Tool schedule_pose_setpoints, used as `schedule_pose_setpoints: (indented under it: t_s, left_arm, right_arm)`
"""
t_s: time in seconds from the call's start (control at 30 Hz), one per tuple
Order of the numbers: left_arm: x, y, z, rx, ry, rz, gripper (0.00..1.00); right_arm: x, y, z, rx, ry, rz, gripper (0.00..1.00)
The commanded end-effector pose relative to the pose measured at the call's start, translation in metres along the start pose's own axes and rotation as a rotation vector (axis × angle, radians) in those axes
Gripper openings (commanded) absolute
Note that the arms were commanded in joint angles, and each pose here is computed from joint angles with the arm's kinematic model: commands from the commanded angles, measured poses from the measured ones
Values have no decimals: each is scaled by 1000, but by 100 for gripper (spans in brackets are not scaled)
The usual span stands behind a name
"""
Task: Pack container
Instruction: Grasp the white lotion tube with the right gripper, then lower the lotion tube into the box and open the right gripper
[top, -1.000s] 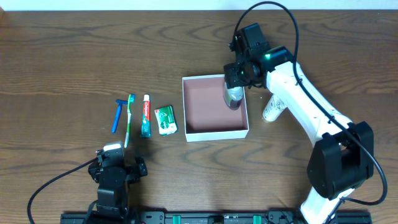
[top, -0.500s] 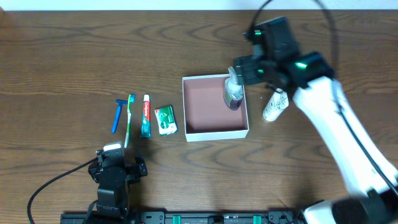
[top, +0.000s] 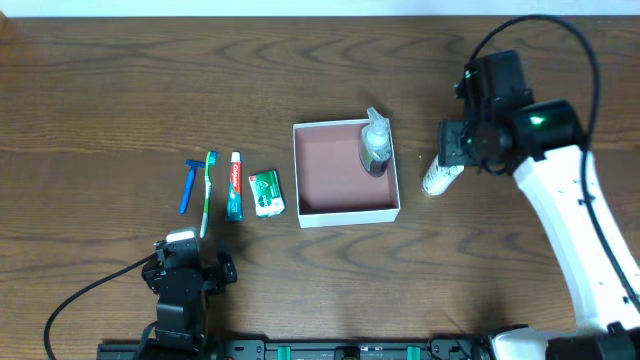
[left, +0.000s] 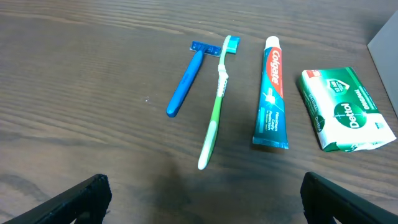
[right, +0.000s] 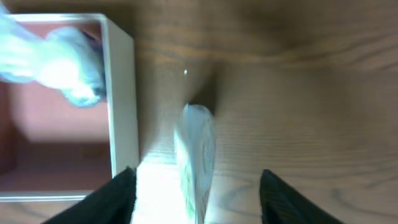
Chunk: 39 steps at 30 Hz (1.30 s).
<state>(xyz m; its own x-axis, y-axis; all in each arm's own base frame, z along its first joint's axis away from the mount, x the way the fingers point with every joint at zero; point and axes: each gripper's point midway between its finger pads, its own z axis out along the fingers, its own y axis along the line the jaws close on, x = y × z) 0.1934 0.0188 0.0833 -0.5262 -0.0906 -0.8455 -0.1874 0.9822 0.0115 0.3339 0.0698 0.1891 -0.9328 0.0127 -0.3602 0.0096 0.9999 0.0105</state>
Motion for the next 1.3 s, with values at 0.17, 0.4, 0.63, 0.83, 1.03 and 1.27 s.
schedule_pose_setpoints:
  t_s: [0.17, 0.4, 0.63, 0.83, 1.03, 1.27]
  left_arm:
    - [5, 2, 2, -13, 11, 7, 98]
    - [5, 2, 2, -13, 11, 7, 98]
    - [5, 2, 2, -13, 11, 7, 98]
    - [5, 2, 2, -13, 11, 7, 98]
    - [5, 2, 2, -13, 11, 7, 98]
    - [5, 2, 2, -14, 11, 7, 98]
  right_arm:
    - [3, -1, 23, -2, -5, 73, 21]
    - [-21, 8, -30, -60, -173, 64, 1]
    - [-24, 41, -116, -186, -385, -15, 2]
    - [4, 74, -129, -280, -337, -71, 2]
    - [24, 96, -108, -339, -193, -110, 1]
    - [14, 101, -59, -236, -110, -116, 1]
